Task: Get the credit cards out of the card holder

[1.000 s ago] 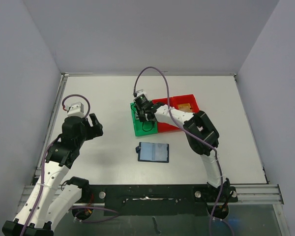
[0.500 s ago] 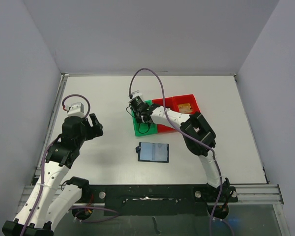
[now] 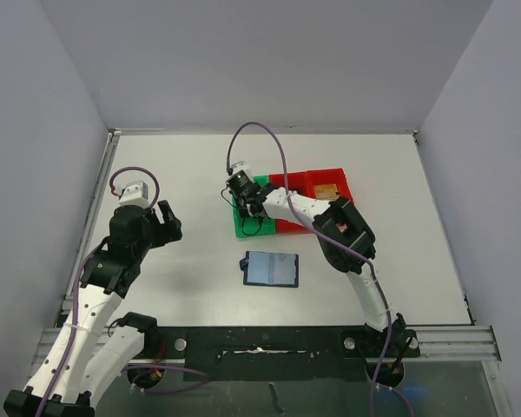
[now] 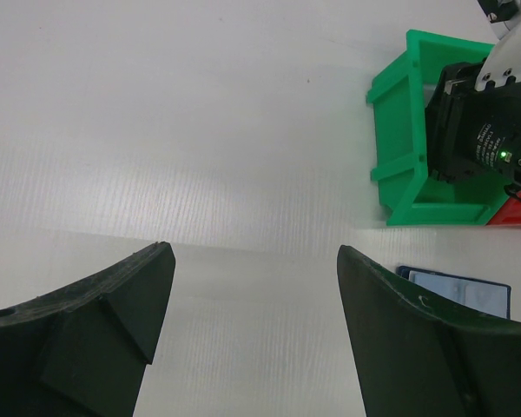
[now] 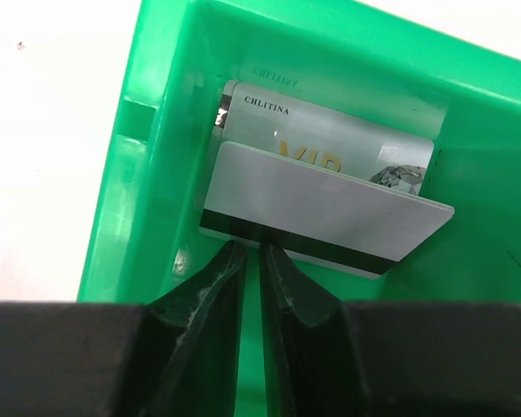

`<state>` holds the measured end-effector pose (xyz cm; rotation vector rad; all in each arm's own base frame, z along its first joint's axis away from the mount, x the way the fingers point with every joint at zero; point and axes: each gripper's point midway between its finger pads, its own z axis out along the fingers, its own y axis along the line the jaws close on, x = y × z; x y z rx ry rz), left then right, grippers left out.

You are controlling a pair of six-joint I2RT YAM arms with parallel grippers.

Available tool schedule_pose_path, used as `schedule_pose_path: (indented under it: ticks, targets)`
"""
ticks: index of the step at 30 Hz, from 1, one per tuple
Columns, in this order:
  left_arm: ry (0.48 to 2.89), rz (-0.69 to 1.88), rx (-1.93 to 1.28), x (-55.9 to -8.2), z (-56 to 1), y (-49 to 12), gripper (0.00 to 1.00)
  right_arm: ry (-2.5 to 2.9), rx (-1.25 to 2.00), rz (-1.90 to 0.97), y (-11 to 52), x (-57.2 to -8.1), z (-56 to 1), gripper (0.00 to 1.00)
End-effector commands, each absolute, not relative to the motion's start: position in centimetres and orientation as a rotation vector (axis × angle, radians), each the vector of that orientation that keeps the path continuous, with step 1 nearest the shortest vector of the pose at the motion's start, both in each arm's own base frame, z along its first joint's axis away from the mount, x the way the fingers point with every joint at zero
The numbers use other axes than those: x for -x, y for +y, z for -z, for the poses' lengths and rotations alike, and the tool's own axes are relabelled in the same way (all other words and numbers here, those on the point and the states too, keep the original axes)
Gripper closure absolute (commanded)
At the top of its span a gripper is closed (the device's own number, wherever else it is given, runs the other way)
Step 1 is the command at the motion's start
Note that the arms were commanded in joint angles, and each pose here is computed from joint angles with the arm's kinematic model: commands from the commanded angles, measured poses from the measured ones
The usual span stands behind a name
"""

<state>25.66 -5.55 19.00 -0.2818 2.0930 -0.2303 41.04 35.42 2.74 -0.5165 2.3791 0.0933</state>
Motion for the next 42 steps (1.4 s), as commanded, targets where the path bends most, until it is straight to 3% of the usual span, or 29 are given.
schedule_pose_path:
  ticks: [1,19,42]
  targets:
    - [2.029,0.258,0.276,-26.3,-20.7,-5.7,0.24,2.337,0.47,-0.079,35.4,-42.8,-4.3,0.85]
    - [2.031,0.257,0.276,-26.3,-20.6,-5.7,0.24,2.31,0.455,-0.079,34.8,-45.3,-6.6,0.81]
    - [2.026,0.264,0.273,-26.3,-20.7,-5.8,0.24,2.368,0.423,-0.15,36.0,-42.0,-4.9,0.8]
